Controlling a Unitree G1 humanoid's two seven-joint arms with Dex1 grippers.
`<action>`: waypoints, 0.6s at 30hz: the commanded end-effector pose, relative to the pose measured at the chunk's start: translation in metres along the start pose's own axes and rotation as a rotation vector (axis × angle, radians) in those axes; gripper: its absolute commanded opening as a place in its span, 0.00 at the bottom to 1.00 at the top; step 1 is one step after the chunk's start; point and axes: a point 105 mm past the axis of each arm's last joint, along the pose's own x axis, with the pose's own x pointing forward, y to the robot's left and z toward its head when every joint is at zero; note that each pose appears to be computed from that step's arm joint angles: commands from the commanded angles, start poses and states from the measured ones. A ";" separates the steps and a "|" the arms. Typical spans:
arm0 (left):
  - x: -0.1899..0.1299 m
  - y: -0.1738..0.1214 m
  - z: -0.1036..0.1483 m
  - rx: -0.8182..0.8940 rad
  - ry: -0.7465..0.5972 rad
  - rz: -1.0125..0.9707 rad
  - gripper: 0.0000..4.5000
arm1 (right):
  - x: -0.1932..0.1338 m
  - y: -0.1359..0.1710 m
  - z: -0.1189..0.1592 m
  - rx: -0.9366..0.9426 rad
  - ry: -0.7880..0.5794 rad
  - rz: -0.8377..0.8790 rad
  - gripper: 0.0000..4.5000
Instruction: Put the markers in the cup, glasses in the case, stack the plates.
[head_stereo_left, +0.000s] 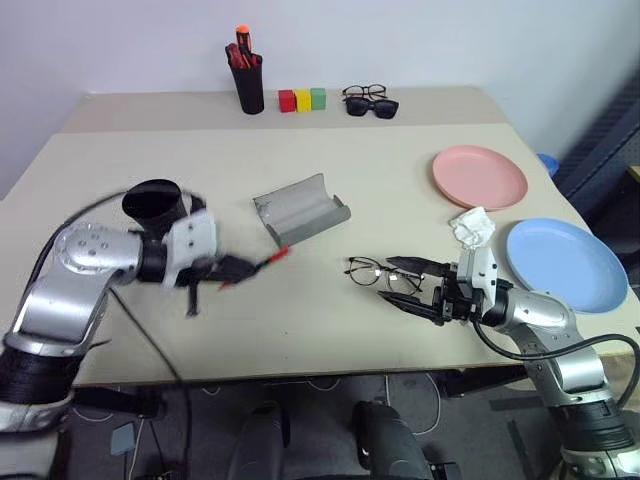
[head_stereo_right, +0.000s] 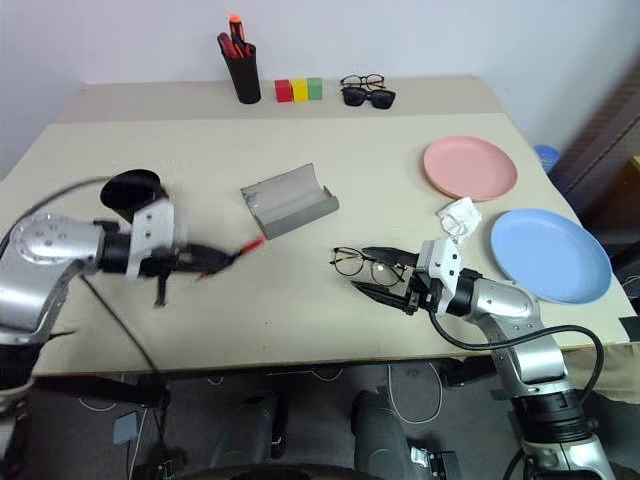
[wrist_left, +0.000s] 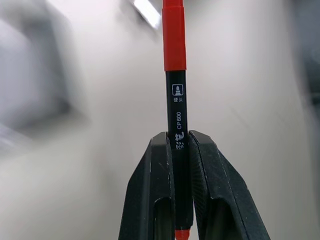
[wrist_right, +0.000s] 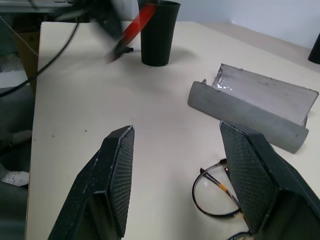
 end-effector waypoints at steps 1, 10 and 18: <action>-0.004 0.055 0.032 0.034 -0.116 0.383 0.01 | 0.000 -0.009 0.015 -0.015 -0.055 -0.023 0.61; -0.041 0.123 0.010 0.039 -0.172 1.144 0.01 | 0.017 -0.024 0.053 0.008 -0.238 -0.029 0.61; -0.055 0.121 -0.022 0.009 -0.093 1.316 0.01 | 0.031 -0.026 0.067 0.007 -0.292 -0.015 0.61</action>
